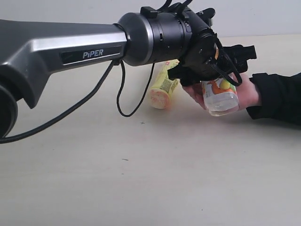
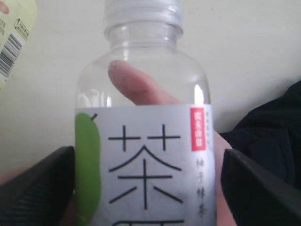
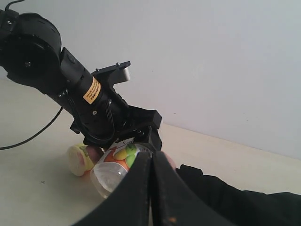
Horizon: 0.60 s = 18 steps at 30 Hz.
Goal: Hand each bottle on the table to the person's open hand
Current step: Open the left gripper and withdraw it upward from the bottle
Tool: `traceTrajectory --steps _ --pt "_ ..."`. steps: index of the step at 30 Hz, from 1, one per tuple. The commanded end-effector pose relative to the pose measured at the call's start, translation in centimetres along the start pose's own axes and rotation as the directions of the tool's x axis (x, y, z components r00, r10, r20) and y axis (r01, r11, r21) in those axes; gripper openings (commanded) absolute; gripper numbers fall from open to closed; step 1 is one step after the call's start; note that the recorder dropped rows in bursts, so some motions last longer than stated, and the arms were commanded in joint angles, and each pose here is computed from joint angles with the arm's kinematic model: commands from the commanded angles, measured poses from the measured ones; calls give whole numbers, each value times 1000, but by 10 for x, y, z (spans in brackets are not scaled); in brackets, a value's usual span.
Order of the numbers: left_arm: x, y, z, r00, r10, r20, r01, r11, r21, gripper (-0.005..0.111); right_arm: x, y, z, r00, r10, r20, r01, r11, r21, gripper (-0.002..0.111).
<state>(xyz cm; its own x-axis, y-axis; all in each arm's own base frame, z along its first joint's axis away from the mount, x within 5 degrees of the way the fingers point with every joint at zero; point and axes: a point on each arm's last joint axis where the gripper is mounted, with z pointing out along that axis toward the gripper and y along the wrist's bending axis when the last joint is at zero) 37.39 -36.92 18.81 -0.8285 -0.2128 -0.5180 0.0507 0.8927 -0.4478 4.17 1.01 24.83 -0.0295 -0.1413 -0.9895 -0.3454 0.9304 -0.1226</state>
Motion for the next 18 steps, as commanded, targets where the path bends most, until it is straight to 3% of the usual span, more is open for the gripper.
traceTrajectory --steps 1,14,16,18 --pt "-4 -6 -9 1000 5 11 -5 1000 17 81 0 0 0 1000 2 4 -2 1000 2 0" --pt "-30 -23 -67 996 61 66 -65 996 61 80 0 0 0 1000 2 4 -2 1000 2 0" --pt "-35 -25 -82 991 111 71 -115 992 50 75 0 0 0 1000 2 4 -2 1000 2 0" --pt "-39 -25 -97 987 147 63 -149 988 27 61 0 0 0 1000 2 4 -2 1000 2 0"
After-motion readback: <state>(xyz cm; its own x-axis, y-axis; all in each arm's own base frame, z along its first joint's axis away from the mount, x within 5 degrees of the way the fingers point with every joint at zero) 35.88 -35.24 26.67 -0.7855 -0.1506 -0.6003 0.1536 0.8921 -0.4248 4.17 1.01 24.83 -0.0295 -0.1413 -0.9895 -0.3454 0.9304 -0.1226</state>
